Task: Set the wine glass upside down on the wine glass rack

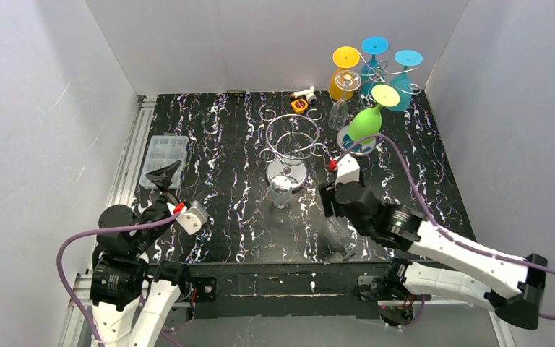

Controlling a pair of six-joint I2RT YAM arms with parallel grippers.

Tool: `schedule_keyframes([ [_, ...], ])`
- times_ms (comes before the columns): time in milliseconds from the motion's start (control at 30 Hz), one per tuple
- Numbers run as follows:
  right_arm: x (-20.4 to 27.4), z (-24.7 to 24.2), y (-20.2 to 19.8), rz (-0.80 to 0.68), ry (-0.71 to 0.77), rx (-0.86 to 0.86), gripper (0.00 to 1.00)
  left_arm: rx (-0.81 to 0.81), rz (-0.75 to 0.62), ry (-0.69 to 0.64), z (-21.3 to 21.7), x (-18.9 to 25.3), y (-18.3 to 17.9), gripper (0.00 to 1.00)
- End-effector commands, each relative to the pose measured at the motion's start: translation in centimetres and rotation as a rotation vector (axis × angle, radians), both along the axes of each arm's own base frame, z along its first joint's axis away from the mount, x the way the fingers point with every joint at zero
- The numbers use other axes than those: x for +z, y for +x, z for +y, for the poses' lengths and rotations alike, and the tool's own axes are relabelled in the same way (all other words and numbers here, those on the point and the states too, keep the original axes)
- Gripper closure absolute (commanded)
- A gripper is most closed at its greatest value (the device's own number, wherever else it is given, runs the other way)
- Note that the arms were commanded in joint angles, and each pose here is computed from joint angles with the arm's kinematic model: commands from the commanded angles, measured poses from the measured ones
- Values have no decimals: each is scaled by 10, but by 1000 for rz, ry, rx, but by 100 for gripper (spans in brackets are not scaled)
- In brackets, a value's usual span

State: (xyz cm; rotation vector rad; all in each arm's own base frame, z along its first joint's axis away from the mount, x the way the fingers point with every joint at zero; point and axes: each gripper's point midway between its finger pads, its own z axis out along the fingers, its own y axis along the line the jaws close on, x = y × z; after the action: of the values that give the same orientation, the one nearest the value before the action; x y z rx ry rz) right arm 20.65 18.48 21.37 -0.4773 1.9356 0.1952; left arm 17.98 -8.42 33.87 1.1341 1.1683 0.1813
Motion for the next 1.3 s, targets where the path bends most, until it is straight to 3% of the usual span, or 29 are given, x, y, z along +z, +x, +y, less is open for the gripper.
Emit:
schedule_keyframes([
  [0, -53, -10, -16, 228, -52, -128, 20, -6, 19, -7, -1, -3, -1, 2],
  [233, -76, -26, -37, 385, -91, -212, 9, -27, 56, -18, -5, -8, -3, 2],
  [367, -92, -17, -49, 466, -124, -148, 2, -28, 72, -30, -6, -7, -4, 2],
  [933, -161, -5, -66, 680, -189, -115, 2, -32, 141, -73, -7, -8, -12, 2],
  [1033, -168, -1, -66, 691, -188, -114, 7, -37, 147, -83, -8, -6, -14, 2],
  [1267, -163, 15, -54, 654, -127, -109, 33, -47, 196, -106, -11, -9, -18, 2],
])
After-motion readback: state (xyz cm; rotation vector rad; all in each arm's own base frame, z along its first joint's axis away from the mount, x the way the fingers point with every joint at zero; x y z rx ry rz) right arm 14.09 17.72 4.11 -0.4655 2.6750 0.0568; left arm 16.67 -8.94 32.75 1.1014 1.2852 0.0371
